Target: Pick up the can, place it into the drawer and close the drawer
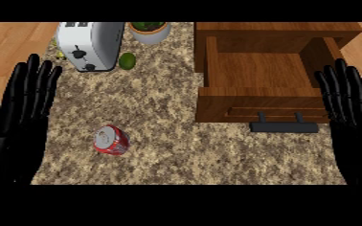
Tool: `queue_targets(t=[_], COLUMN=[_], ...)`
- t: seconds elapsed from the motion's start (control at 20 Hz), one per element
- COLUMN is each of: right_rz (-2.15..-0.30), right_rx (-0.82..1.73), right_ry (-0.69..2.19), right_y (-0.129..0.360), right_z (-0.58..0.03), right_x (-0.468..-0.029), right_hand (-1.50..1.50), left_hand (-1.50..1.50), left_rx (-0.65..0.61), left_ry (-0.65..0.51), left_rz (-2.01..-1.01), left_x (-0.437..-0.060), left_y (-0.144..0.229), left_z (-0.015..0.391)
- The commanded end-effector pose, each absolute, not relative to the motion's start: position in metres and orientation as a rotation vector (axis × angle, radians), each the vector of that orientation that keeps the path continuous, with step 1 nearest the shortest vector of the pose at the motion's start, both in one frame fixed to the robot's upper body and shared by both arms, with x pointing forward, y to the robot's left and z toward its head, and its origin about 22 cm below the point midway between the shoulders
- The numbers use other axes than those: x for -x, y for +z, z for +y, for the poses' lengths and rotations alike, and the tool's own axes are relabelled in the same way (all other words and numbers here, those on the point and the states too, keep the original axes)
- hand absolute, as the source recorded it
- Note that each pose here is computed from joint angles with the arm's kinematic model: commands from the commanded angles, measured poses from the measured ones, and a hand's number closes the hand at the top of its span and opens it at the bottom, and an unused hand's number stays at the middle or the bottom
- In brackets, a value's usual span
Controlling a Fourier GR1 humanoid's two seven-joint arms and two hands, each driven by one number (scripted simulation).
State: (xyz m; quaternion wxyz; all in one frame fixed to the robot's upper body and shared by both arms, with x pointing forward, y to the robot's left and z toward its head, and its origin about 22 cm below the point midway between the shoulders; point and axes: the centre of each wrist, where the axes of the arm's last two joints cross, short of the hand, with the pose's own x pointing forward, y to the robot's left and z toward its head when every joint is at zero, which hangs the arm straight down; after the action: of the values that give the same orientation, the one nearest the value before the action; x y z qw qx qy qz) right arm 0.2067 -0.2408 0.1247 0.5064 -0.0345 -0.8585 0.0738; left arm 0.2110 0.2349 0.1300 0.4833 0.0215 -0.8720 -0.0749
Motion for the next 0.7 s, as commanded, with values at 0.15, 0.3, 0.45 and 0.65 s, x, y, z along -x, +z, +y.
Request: queue_targets(t=[0.15,0.3,0.45,0.65], right_rz=[-2.114,-1.893,-1.81,-1.806], right_rx=[0.055,0.086,0.143,0.144], right_ry=[0.137,0.067,0.019,0.005], right_y=[0.126,0.103,0.101,0.108], right_z=[-0.234,-0.24,-0.246,-0.251], right_x=[-0.209,-0.206,-0.201,-0.192], right_hand=[-1.5,-1.5,-1.5,-1.5], left_hand=[-1.5,-1.5,-1.5,-1.5], left_rx=[0.705,0.768,0.903,0.94], left_ry=[-0.574,-0.875,-0.959,-0.985], left_rz=[-2.069,-1.721,-1.605,-1.591], left_x=[-0.209,-0.202,-0.195,-0.211], left_y=[0.13,0.105,0.101,0.116], left_z=[0.204,0.21,0.239,0.312])
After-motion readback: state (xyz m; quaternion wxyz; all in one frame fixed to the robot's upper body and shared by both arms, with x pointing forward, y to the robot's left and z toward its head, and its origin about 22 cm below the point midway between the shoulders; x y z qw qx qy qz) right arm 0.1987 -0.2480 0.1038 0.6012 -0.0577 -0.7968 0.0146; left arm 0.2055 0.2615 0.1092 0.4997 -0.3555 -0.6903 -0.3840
